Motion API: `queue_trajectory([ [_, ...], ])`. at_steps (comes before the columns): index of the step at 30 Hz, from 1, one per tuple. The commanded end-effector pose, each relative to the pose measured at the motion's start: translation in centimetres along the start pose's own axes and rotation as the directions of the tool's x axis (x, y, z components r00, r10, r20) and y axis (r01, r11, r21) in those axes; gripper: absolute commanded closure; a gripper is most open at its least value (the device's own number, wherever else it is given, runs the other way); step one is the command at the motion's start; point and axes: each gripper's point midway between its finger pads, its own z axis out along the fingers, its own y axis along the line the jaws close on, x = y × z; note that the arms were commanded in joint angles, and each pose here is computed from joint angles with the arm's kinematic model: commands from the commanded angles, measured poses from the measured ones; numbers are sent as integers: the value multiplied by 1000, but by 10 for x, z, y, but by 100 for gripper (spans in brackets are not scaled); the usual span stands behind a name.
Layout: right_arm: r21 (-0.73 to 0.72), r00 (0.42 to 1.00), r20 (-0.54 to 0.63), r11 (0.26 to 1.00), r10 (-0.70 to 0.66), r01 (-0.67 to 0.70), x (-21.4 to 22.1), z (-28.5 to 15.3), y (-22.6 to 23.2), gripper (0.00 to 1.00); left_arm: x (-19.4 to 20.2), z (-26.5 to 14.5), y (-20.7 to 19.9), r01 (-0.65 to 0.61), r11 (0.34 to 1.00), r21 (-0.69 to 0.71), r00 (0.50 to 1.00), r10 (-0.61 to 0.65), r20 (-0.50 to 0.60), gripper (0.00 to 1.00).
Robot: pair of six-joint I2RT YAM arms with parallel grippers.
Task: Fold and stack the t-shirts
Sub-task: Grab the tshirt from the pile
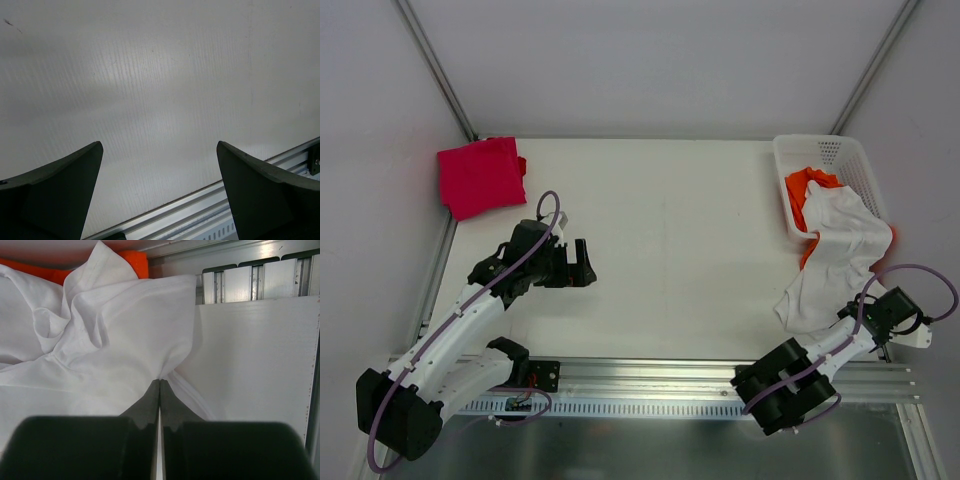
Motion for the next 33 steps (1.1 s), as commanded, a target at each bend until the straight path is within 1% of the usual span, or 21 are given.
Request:
queue_trajectory([
  [1,-7,1000,24,1000,-7,7,-8,-1,3,100,-12,-10,-10,-26,999,21,999,25,40,1],
  [4,-56,1000,26,998,-6,7,-8,-6,11,100,-13,-9,-9,-26,999,18,999,25,40,1],
  [7,-162,1000,28,987,-2,7,-10,-21,33,100,-13,-9,-9,-27,1000,16,999,26,41,1],
  [9,-283,1000,5,959,-3,4,-11,-45,61,100,-14,-10,-9,-26,1000,15,999,25,45,1],
  [11,-406,999,-9,914,-33,26,-11,-78,97,100,-15,-11,-9,-30,999,17,998,29,54,1],
  [13,-464,998,3,884,-65,59,-10,-106,117,100,-17,-13,-9,-31,999,16,998,30,63,1],
  [14,-527,994,0,845,-107,92,-6,-132,138,100,-17,-14,-10,-32,999,17,997,31,69,1],
  [16,-564,992,16,817,-129,116,-4,-154,154,100,-18,-15,-10,-33,999,19,997,31,76,1],
  [17,-627,987,0,769,-160,125,4,-177,171,100,-19,-17,-10,-32,999,19,996,31,82,1],
  [21,-758,967,-48,640,-250,128,33,-231,214,100,-22,-21,-11,-38,999,21,994,36,107,1],
  [22,-750,962,-47,645,-270,145,40,-230,223,100,-23,-22,-10,-37,999,17,993,35,111,1],
  [23,-786,935,-61,594,-351,171,66,-249,231,100,-25,-25,-10,-40,999,16,991,37,129,1],
  [24,-805,934,-10,557,-357,205,63,-266,245,100,-26,-26,-9,-37,999,12,990,35,138,1],
  [25,-814,918,-2,534,-396,229,76,-275,252,100,-27,-27,-9,-38,999,8,989,36,145,1],
  [26,-833,862,-14,482,-507,270,117,-289,254,100,-29,-30,-8,-38,999,6,986,36,161,1],
  [27,-845,840,-1,450,-542,289,134,-300,257,100,-31,-31,-7,-36,999,-4,984,36,172,1],
  [28,-846,840,41,428,-541,318,139,-310,266,100,-32,-33,-7,-36,999,-6,983,37,181,1],
  [29,-862,777,44,369,-628,348,182,-325,260,100,-34,-36,-6,-34,999,-10,980,36,195,1],
  [31,-868,744,79,321,-664,378,213,-343,263,100,-38,-40,-3,-30,999,-31,975,36,221,1],
  [32,-889,697,84,263,-712,376,241,-363,252,100,-41,-45,-3,-29,999,-31,969,36,243,1],
  [33,-875,641,96,243,-762,420,276,-358,245,100,-44,-47,2,-21,998,-58,964,36,264,1],
])
